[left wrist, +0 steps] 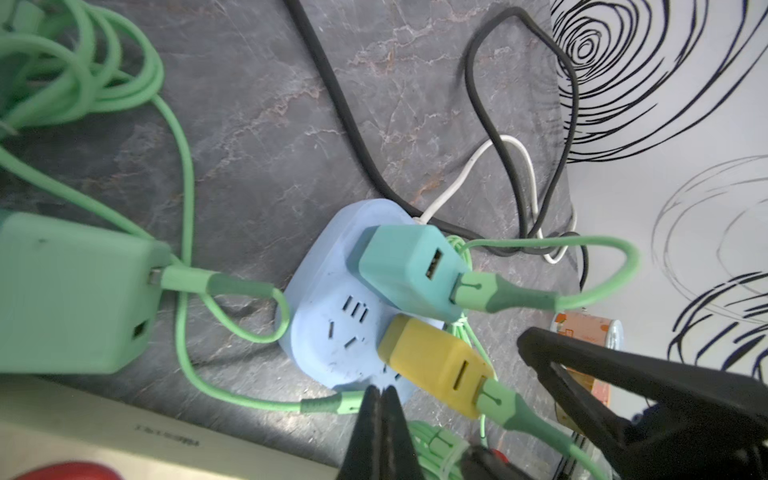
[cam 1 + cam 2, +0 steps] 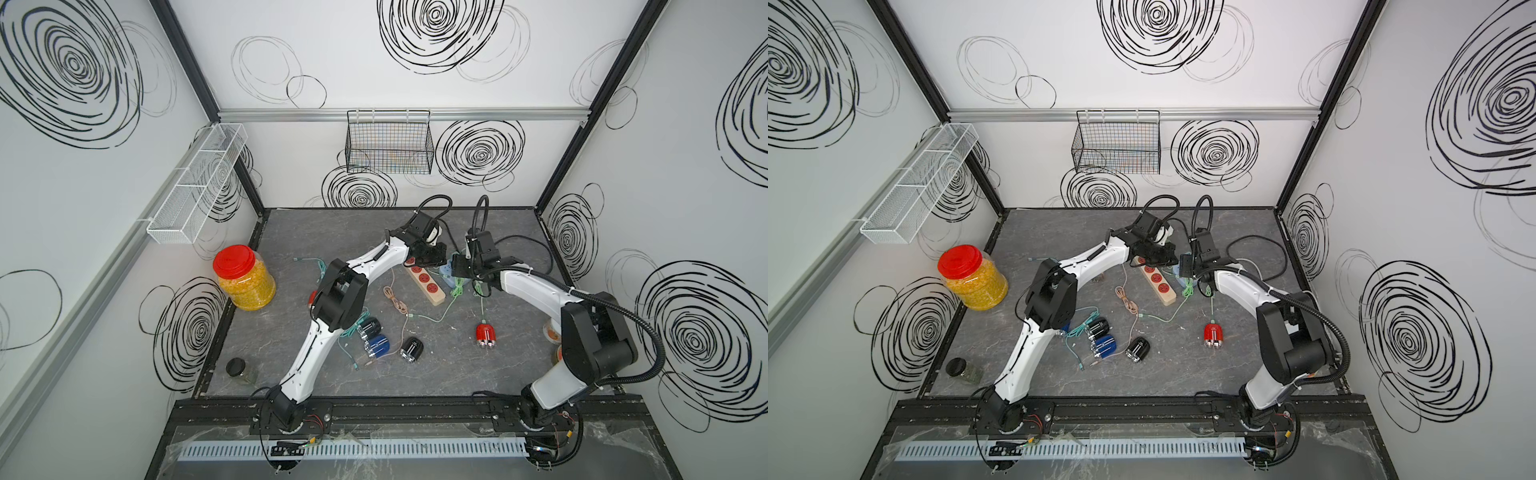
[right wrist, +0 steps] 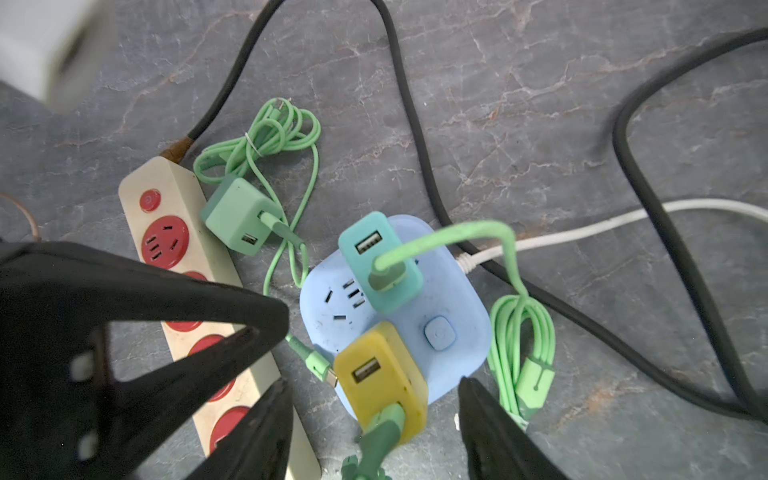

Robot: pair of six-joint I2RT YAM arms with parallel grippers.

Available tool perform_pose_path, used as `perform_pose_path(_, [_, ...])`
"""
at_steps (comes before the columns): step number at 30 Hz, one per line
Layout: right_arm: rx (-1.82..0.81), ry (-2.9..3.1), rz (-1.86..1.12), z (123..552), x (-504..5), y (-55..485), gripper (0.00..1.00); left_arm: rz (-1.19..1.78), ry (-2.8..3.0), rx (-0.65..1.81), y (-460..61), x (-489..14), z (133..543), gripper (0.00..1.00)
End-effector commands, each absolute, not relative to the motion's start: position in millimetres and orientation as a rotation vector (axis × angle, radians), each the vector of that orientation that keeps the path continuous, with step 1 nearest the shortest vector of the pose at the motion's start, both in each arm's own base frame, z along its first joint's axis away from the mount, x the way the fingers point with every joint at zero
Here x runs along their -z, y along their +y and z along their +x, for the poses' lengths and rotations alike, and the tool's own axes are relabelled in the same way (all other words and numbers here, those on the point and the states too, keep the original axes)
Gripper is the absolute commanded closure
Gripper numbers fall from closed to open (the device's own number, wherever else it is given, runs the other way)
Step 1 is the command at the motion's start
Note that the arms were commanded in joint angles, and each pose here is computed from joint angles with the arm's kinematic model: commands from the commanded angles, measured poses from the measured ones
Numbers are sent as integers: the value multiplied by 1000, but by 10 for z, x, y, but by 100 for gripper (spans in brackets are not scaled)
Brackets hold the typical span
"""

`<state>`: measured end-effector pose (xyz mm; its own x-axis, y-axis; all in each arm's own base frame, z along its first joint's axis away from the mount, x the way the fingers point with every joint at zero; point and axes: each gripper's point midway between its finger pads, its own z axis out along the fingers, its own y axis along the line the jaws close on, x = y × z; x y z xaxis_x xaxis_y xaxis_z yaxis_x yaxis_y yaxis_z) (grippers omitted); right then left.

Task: Unplug the electric shaver
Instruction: Remove the plug from the socket.

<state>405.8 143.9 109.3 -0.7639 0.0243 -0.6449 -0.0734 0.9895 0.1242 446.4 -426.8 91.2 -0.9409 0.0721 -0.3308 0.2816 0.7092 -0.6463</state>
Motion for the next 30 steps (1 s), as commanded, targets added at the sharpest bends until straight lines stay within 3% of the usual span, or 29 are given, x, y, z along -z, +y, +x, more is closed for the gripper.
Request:
perform_pose_path(1, [-198,2373,-64,4166,-1293,1491,30,274,2614,1162,-4412,-859,4473,100])
perform_pose_path(8, [-121,2457,-107,4263,-1101,1485,32,245,2665,1155,-4405,-611,4447,100])
perform_pose_path(12, [-98,2500,-116,4181,-974,1457,39,229,2680,1144,-4375,-535,4428,100])
perform_pose_path(24, [-48,2573,-161,4039,-627,1434,45,188,2723,1072,-4291,-352,4417,100])
perform_pose_path(27, [11,2556,-159,4102,-607,1380,59,169,2736,1030,-4243,-314,4430,100])
perform_pose_path(30, [9,2538,-187,4100,-639,1392,61,151,2753,979,-4188,-284,4452,100])
